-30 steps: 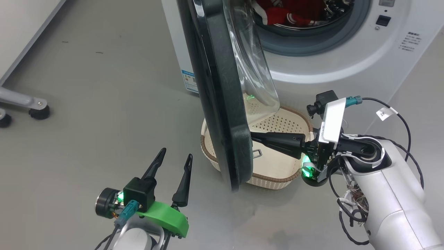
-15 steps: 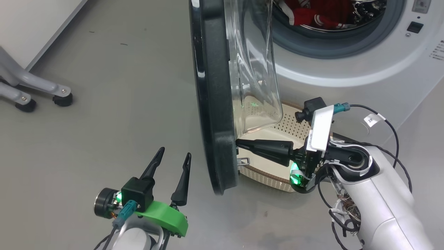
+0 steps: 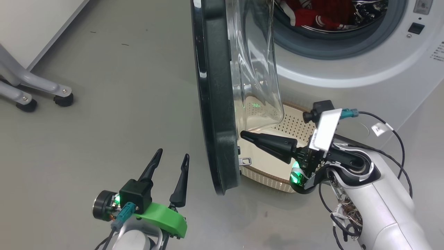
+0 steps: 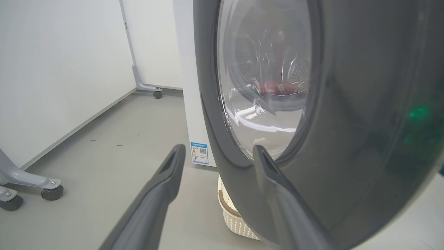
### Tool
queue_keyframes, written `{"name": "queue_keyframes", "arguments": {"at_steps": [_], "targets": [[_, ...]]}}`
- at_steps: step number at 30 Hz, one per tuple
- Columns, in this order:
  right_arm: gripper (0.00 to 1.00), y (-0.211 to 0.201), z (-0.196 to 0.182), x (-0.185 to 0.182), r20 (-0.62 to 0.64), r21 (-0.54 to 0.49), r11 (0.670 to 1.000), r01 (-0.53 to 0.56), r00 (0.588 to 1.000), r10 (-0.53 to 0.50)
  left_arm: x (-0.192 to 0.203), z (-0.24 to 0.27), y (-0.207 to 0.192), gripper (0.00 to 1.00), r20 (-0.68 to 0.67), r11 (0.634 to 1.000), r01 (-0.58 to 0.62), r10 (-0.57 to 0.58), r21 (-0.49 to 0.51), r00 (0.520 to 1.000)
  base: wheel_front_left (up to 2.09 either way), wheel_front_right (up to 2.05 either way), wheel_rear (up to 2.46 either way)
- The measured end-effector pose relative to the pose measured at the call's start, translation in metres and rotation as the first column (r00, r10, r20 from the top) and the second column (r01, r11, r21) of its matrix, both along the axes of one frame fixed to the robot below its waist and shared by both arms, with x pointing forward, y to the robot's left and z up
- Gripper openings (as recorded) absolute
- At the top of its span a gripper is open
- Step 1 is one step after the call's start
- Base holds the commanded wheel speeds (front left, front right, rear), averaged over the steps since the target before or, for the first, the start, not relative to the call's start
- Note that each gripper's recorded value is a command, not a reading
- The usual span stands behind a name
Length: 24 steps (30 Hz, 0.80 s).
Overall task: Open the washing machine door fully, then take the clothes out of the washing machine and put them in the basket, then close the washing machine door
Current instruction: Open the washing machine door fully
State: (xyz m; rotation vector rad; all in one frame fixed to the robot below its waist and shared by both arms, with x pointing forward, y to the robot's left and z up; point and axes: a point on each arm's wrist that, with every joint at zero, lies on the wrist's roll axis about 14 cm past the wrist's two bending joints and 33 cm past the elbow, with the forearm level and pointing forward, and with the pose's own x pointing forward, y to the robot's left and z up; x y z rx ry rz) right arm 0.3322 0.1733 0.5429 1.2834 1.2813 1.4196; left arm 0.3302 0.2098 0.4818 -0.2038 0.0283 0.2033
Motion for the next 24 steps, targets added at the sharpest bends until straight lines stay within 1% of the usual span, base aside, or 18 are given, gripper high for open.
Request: {"name": "queue_keyframes", "arguments": {"at_steps": [4, 5, 6, 7, 8, 9, 12, 14, 17, 18, 21, 23, 24], "targets": [[0.00, -0.008, -0.003, 0.015, -0.044, 0.006, 0.995, 0.098, 0.994, -0.098, 0.001, 0.001, -0.001, 1.00, 0.004, 1.000, 0.002, -0.002, -0.005, 1.000, 0.00, 0.00, 0.00], [0.03, -0.010, -0.003, 0.018, -0.056, 0.007, 0.993, 0.120, 0.991, -0.119, 0.001, 0.001, -0.001, 1.00, 0.005, 1.000, 0.003, -0.003, -0.006, 1.000, 0.00, 0.00, 0.00], [0.30, -0.013, -0.005, 0.023, -0.068, 0.005, 0.988, 0.152, 0.986, -0.151, 0.001, 0.001, -0.001, 1.00, 0.005, 1.000, 0.004, -0.004, -0.006, 1.000, 0.00, 0.00, 0.00], [0.77, -0.017, -0.008, 0.027, -0.080, 0.000, 0.983, 0.183, 0.980, -0.182, 0.002, 0.001, -0.002, 1.00, 0.006, 1.000, 0.004, -0.004, -0.005, 1.000, 0.00, 0.00, 0.00], [1.00, -0.020, -0.010, 0.029, -0.089, -0.007, 0.979, 0.204, 0.975, -0.204, 0.002, 0.002, -0.002, 1.00, 0.007, 1.000, 0.005, -0.005, -0.006, 1.000, 0.00, 0.00, 0.00], [1.00, -0.027, -0.016, 0.035, -0.107, -0.022, 0.965, 0.261, 0.959, -0.262, 0.002, 0.003, -0.003, 1.00, 0.011, 1.000, 0.010, -0.010, -0.007, 1.000, 0.00, 0.00, 0.00], [1.00, -0.041, -0.024, 0.047, -0.135, -0.045, 0.933, 0.357, 0.923, -0.360, 0.002, 0.003, -0.005, 1.00, 0.012, 1.000, 0.015, -0.015, -0.009, 1.000, 0.00, 0.00, 0.00], [1.00, -0.049, -0.030, 0.052, -0.129, -0.068, 0.910, 0.410, 0.900, -0.415, 0.002, 0.002, -0.004, 1.00, 0.012, 1.000, 0.013, -0.013, -0.010, 1.000, 0.00, 0.00, 0.00], [1.00, -0.064, -0.035, 0.062, -0.111, -0.089, 0.863, 0.497, 0.856, -0.504, 0.000, 0.000, -0.005, 1.00, 0.006, 1.000, 0.009, -0.009, -0.014, 1.000, 0.00, 0.00, 0.00], [1.00, -0.064, -0.035, 0.062, -0.111, -0.089, 0.863, 0.497, 0.856, -0.504, 0.000, 0.000, -0.005, 1.00, 0.006, 1.000, 0.009, -0.009, -0.014, 1.000, 0.00, 0.00, 0.00], [1.00, -0.081, -0.046, 0.067, -0.035, -0.141, 0.809, 0.570, 0.814, -0.580, 0.000, -0.001, -0.008, 1.00, 0.005, 1.000, 0.018, -0.018, -0.017, 1.000, 0.00, 0.00, 0.00], [1.00, -0.098, -0.057, 0.072, 0.010, -0.182, 0.749, 0.637, 0.763, -0.646, -0.001, -0.001, -0.010, 1.00, 0.005, 1.000, 0.024, -0.024, -0.017, 1.000, 0.00, 0.00, 0.00], [1.00, -0.105, -0.063, 0.072, 0.048, -0.206, 0.723, 0.659, 0.745, -0.665, -0.001, -0.001, -0.010, 1.00, 0.007, 1.000, 0.023, -0.023, -0.018, 1.000, 0.00, 0.00, 0.00]]}}
